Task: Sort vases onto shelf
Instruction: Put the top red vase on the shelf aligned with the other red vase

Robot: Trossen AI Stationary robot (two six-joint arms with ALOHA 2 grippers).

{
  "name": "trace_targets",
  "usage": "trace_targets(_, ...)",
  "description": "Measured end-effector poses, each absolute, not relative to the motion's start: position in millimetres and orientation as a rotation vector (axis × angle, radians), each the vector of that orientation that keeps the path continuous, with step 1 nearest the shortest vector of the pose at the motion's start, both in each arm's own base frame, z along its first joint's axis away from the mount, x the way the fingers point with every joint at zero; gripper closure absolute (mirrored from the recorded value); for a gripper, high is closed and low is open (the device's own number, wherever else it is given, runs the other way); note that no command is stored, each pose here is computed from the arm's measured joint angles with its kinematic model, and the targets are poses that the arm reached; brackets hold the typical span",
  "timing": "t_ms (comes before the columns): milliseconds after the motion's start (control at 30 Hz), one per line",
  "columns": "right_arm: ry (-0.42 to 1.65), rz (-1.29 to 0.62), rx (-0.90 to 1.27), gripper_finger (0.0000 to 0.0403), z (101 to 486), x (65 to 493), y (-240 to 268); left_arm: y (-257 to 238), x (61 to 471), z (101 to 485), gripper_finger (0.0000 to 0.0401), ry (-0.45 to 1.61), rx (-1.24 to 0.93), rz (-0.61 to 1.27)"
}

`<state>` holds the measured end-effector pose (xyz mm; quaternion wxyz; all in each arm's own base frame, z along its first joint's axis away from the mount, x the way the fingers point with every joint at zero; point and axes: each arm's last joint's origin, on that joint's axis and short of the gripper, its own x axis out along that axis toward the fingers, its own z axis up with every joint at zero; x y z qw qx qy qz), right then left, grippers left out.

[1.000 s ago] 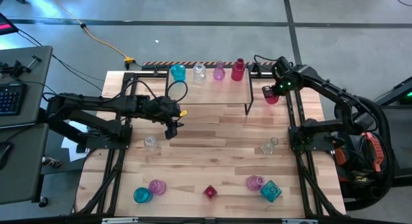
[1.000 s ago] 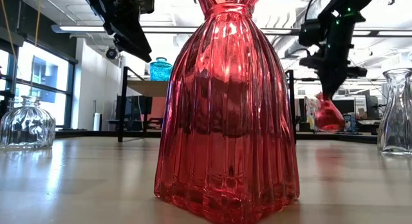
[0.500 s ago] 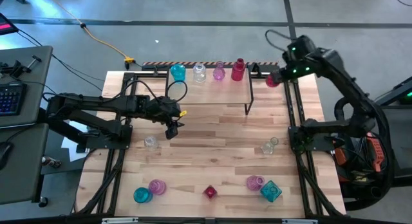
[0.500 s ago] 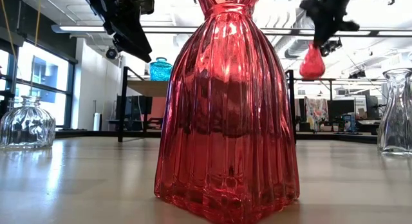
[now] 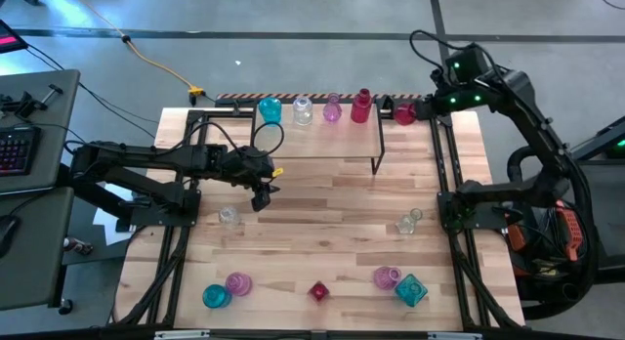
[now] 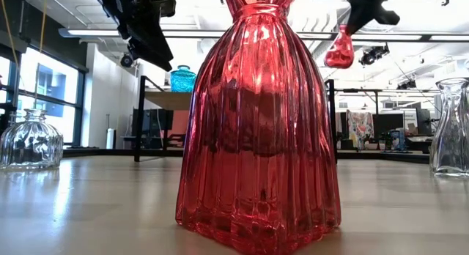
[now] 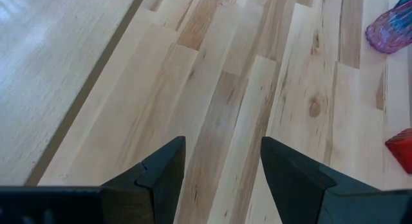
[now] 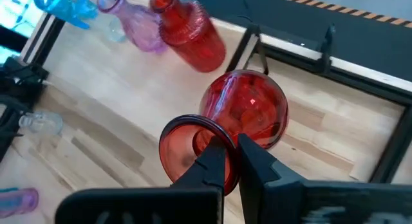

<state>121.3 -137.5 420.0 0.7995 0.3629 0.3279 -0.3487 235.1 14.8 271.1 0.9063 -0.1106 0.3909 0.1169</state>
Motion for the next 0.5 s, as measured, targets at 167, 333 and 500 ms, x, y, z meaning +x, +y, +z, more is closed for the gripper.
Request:
trace_targets(167,0.656,-0.727,0.792,0.0403,420.5,134.8,-141.7,14.7,235.1,271.1,0.0208,0.807,-0.228,0.242)
trace_targets(333,0.658,-0.682,0.778,0.0403,417.0,152.4,-145.2,14.9,235.1,271.1,0.0208,0.807,-0.227,0.244)
trace_targets(500,0.652,-0.632,0.751,0.0403,413.9,170.4,-147.6,14.8,235.1,271.1,0.0208,0.806,-0.230,0.245)
